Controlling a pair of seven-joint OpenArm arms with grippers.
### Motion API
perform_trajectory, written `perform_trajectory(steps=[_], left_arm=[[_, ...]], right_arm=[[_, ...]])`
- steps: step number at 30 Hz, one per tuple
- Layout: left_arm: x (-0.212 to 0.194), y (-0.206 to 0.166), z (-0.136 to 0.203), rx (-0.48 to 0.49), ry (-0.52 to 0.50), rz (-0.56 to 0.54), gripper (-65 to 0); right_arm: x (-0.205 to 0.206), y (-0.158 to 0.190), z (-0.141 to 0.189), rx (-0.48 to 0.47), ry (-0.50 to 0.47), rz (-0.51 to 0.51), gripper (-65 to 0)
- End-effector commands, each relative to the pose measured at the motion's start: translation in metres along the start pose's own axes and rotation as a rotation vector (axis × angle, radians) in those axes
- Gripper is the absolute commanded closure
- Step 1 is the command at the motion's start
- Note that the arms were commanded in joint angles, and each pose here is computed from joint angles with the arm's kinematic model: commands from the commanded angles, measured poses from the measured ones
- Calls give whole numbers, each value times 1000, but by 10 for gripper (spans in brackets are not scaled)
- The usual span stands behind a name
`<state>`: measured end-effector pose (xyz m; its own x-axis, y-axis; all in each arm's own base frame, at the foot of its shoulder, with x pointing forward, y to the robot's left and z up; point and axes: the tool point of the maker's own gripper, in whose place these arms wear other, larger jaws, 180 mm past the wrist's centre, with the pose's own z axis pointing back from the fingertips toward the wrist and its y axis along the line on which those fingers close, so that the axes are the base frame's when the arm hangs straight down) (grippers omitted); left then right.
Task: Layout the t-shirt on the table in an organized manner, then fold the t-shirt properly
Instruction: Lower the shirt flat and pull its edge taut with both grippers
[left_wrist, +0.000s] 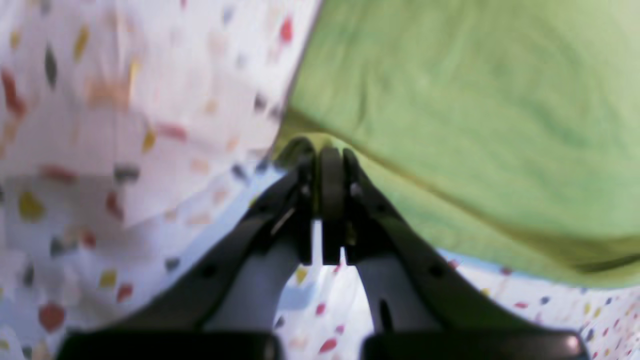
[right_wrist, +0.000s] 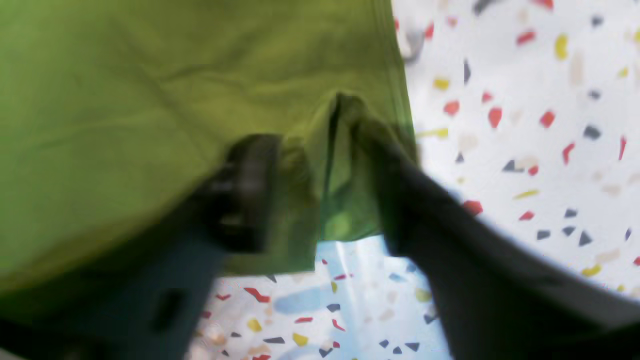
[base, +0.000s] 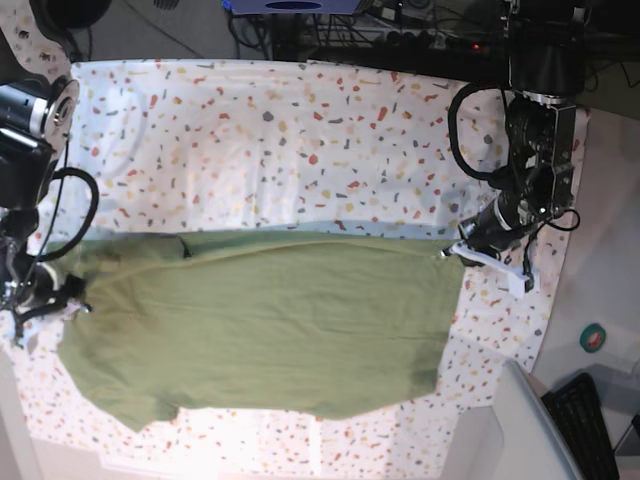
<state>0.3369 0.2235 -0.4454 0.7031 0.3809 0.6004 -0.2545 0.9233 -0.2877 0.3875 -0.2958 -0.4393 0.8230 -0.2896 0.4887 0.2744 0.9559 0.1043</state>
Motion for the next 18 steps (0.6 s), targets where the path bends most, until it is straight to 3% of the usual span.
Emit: perform_trajectory(steps=[1, 6, 9, 13, 18], left_arm=[[16, -3, 2, -12, -44, -10, 0], [14, -1, 3, -9, -43, -11, 0], [17, -2, 2, -10, -48, -11, 0], [19, -4, 3, -14, -53, -11, 0], [19, -4, 3, -15, -54, -12, 0]], right_arm=[[32, -7, 17, -10, -91, 1, -375], [42, -22, 72, -45, -292, -23, -356], [29, -36, 63, -83, -259, -123, -357], [4, -47, 35, -91, -166, -159, -360], [-7, -60, 10, -124, -162, -96, -362]])
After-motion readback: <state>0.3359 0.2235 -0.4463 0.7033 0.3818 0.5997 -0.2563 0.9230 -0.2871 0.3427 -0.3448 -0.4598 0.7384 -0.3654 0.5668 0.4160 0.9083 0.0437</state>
